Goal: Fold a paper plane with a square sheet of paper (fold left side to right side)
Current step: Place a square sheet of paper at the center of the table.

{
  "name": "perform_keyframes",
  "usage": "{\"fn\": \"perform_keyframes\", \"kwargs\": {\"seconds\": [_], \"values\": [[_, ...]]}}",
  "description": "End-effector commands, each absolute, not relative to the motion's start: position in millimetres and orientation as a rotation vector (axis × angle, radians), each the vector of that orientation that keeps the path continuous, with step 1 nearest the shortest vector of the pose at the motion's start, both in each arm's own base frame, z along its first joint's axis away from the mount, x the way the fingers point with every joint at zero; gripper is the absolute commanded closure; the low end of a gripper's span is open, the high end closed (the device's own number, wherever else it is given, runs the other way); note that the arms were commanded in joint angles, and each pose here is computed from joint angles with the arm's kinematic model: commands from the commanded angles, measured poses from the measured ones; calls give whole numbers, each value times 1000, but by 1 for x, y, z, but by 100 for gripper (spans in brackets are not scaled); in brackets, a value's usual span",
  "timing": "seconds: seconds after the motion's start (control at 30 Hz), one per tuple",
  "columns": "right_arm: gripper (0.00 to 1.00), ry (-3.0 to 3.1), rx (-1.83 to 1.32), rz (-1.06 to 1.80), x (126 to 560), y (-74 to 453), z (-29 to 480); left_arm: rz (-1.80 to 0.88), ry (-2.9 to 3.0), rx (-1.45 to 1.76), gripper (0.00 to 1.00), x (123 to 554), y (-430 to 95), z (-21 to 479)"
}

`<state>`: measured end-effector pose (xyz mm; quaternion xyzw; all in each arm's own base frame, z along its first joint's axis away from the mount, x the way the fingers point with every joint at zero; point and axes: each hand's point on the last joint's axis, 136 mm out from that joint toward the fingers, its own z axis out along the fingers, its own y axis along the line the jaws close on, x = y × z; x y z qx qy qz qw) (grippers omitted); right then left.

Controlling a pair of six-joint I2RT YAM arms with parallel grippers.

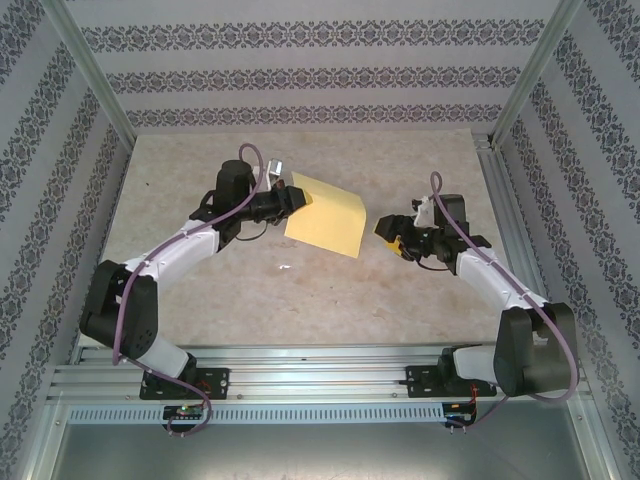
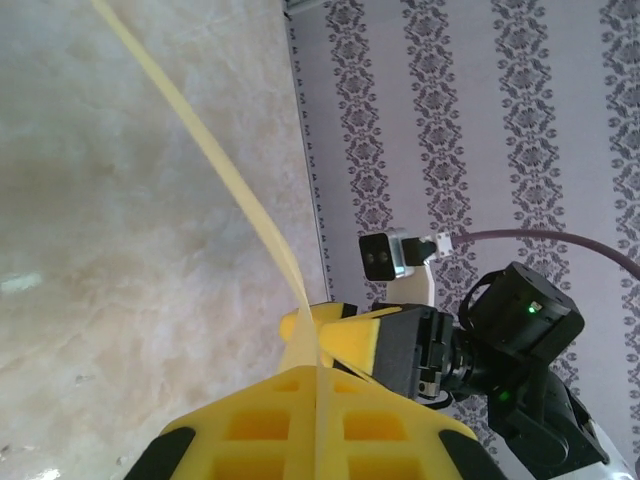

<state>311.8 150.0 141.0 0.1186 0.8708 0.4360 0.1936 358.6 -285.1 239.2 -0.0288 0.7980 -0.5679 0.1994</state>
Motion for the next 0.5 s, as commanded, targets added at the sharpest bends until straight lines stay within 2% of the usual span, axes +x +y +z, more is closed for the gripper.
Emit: {"fn": "perform_keyframes", "kwargs": {"seconds": [0.0, 0.27, 0.4, 0.47], "values": [[35, 2460, 310, 1178, 306, 145, 134, -1518, 2359, -58, 100, 337, -287, 196], [35, 2537, 287, 1094, 300, 139, 119, -1251, 2702, -201, 100, 304, -253, 51], [37, 2577, 275, 1048, 295, 137, 113, -1022, 2760, -200, 100, 306, -232, 28], [43, 2589, 266, 1040, 293, 139, 111, -910, 2748, -167, 100, 311, -223, 32]]}}
